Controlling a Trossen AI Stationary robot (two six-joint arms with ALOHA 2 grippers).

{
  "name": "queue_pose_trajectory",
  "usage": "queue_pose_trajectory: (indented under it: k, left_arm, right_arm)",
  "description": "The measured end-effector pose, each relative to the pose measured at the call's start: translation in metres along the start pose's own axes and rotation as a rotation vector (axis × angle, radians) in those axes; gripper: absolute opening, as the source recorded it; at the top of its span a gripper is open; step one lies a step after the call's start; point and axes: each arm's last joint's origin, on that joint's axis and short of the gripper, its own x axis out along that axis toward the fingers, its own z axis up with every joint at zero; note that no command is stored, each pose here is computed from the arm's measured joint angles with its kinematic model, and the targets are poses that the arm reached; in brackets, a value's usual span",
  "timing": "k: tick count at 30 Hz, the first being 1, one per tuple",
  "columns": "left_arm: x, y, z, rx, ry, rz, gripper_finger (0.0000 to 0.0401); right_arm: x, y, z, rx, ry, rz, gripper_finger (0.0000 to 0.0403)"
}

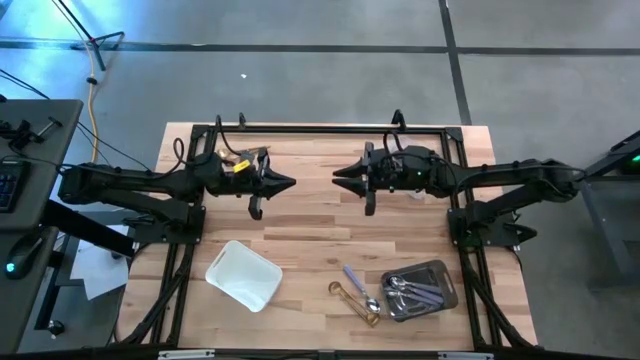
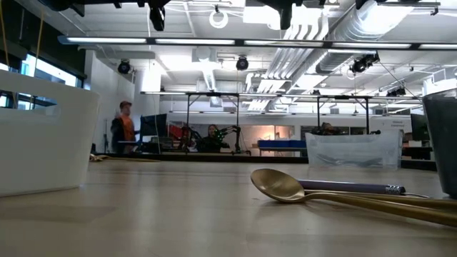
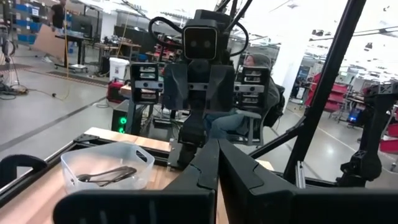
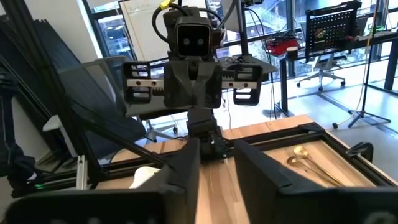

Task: Sort silverware by color (type)
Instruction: Put the violet spoon into the black bin

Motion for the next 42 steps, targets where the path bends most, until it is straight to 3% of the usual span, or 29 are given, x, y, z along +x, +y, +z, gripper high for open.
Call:
queue_pose_trajectory:
  k: [6, 42]
  left_arm:
    - [0.0000, 0.0000, -0.0001, 0.000, 0.001, 0.000, 0.0000]
    - [0.0000, 0.0000, -0.0002, 0.000, 0.002, 0.001, 0.0000]
  right_arm:
    - [-0.0001, -0.0007, 0.0000, 0.000, 0.004, 0.018, 0.0006]
    - [-0.0002, 0.0005, -0.0007, -0.027, 0.016, 0.060, 0.0000]
